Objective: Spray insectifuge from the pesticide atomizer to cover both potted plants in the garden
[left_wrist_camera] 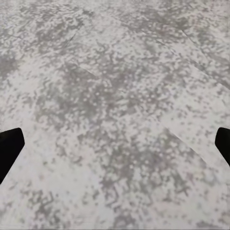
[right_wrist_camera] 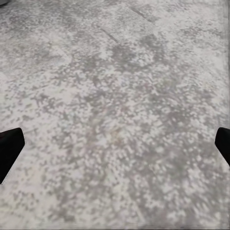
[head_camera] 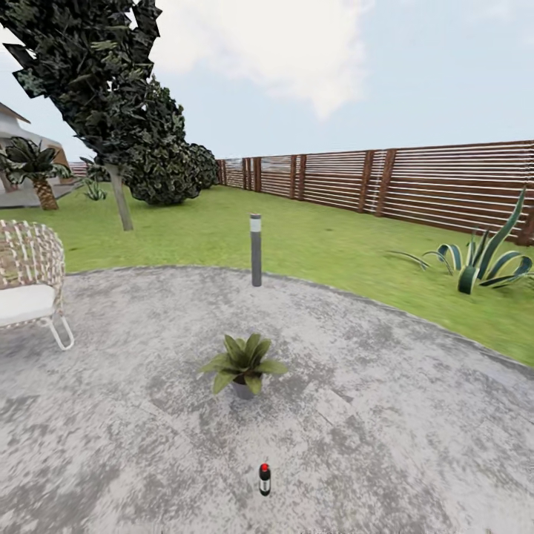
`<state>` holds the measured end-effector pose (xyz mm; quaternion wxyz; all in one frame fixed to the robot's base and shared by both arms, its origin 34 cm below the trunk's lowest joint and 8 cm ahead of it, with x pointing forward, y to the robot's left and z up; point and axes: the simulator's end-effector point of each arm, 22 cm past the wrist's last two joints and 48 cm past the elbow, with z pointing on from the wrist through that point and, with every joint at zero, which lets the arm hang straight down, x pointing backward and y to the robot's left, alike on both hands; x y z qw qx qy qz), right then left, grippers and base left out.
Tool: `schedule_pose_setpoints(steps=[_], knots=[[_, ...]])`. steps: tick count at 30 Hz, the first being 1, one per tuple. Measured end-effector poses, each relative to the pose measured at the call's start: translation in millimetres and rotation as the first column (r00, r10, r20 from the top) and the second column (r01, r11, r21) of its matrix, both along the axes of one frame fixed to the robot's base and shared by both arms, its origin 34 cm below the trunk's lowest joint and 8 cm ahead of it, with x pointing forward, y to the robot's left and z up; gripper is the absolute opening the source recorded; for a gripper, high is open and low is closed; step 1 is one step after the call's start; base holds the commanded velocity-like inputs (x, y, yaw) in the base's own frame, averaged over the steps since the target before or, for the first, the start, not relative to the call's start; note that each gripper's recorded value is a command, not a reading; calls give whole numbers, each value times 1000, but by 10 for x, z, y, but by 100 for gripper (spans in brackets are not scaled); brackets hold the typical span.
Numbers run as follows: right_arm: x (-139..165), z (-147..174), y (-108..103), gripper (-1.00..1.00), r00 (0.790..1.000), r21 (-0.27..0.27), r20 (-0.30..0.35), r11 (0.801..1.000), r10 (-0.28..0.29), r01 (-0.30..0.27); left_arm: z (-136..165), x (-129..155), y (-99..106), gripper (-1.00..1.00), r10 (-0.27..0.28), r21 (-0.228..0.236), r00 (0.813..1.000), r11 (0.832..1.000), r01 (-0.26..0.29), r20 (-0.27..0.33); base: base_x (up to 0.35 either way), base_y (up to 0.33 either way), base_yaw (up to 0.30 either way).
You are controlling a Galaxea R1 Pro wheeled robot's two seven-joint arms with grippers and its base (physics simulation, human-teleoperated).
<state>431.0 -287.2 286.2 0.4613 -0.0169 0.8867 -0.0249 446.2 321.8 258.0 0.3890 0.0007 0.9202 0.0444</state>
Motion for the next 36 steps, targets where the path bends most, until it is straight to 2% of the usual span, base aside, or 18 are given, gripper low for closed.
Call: schedule_pose_setpoints(steps=[15,25,36], knots=[[14,20,0,100,1000,0,6,1000,0,0,22,17,0,100,-1,0,1000,1000,1,7,106,303,-292],[22,29,1,100,1000,0,8,1000,1,-1,31,26,-6,100,2,-2,1000,1000,-2,9,-30,293,-292],[29,38,5,100,1000,1,11,1000,2,-2,39,31,-7,100,2,-2,1000,1000,-2,11,-20,48,-296]])
